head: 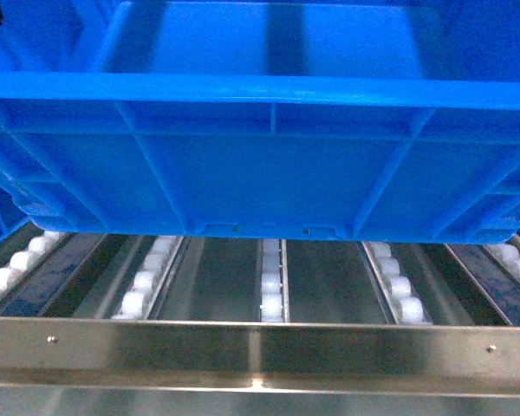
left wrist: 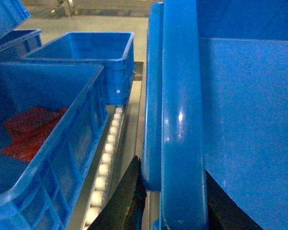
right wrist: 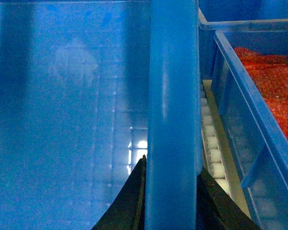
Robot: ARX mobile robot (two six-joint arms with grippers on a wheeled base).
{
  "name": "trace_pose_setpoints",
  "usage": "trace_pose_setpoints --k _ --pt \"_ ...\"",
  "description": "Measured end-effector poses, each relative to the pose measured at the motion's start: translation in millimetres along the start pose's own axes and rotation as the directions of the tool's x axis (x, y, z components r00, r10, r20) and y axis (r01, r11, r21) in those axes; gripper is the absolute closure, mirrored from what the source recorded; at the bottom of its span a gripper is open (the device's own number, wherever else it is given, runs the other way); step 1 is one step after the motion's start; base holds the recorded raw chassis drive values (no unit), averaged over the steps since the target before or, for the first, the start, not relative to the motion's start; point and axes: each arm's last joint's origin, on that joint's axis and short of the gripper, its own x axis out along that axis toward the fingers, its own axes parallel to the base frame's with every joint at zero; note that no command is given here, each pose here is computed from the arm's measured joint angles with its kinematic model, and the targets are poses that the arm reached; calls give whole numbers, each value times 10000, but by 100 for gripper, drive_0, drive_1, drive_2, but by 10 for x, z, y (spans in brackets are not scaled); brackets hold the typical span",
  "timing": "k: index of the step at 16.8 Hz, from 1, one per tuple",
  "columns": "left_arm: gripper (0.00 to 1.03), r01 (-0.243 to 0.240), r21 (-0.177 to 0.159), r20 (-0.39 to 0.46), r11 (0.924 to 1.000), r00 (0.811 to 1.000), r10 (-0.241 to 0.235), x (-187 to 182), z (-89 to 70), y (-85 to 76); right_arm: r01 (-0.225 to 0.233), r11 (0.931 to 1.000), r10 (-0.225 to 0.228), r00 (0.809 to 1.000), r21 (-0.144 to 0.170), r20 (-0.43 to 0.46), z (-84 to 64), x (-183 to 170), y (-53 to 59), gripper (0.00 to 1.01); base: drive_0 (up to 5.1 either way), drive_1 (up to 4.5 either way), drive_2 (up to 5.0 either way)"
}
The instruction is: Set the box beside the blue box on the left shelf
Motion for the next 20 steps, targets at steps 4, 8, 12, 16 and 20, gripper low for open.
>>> trace_pose_setpoints --k 4,8,12,16,20 --pt "85 14 7 -53 10000 10000 -14 9 -11 -1 -2 10000 2 10000 -1 -50 -5 3 0 82 0 0 0" --pt "85 15 6 -19 10000 10000 -15 9 -8 -1 -1 10000 1 10000 -3 -27 -3 3 0 82 0 0 0" --pt "85 15 2 -16 10000 10000 -15 9 -7 -1 -2 10000 2 10000 -2 -19 -2 3 0 82 0 0 0" --pt "85 15 2 -16 10000 10000 -15 9 -7 -1 -1 10000 1 10000 -2 -23 -2 3 0 82 0 0 0" --pt "85 15 2 -16 10000 10000 -15 9 -7 -1 -1 10000 1 10000 -2 -23 -2 3 0 82 0 0 0"
